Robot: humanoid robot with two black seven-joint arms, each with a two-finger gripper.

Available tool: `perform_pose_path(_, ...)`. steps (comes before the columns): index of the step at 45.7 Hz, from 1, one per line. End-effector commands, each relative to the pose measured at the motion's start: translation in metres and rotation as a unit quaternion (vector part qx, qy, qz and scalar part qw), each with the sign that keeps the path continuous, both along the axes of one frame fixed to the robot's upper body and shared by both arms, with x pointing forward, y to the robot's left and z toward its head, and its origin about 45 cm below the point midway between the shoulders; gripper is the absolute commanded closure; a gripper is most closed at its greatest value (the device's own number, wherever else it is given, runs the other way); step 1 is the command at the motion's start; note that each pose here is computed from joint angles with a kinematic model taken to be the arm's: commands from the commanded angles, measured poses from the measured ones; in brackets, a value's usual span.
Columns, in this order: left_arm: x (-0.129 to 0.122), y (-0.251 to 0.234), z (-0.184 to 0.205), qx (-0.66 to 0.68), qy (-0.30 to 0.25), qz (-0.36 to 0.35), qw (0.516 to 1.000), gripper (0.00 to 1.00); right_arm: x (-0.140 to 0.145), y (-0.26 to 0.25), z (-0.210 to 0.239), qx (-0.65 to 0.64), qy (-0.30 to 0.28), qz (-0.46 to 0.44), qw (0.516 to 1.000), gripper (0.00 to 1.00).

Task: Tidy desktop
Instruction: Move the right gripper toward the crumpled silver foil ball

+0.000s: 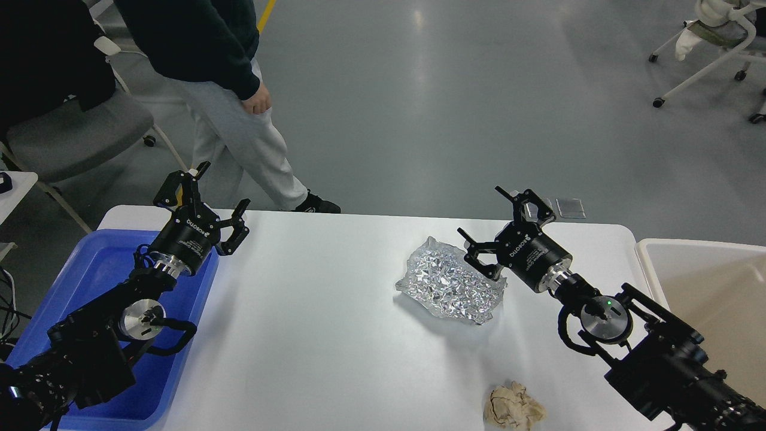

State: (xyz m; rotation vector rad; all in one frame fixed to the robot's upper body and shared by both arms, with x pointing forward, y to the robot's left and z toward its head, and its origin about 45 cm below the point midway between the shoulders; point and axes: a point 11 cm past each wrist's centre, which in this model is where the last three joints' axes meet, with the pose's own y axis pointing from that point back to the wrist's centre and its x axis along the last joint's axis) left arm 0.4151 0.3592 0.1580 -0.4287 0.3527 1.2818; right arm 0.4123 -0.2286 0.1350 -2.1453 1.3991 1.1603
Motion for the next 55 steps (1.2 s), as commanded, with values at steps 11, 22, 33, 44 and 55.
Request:
perform_pose_path(11,0.0,0.0,0.0,0.0,0.0,0.0,1.0,0.0,-0.002,0.002,-0.001,-0.005,-0.001,0.008,1.0,0.0)
perform_pose_path(22,0.0,0.0,0.0,0.0,0.0,0.0,1.0,0.0,-0.003,0.008,0.005,-0.048,-0.021,0.043,0.998,0.0)
perform_pose_path(33,0.0,0.0,0.0,0.0,0.0,0.0,1.0,0.0,-0.003,-0.02,0.039,-0.094,-0.065,0.062,0.992,0.0)
perform_pose_path(44,0.0,0.0,0.0,0.0,0.0,0.0,1.0,0.0,-0.027,-0.047,0.07,-0.173,-0.101,0.121,0.972,0.0)
perform_pose_path(55,0.0,0.0,0.0,0.0,0.0,0.0,1.0,0.0,-0.058,-0.043,0.098,-0.278,-0.133,0.169,0.936,0.0)
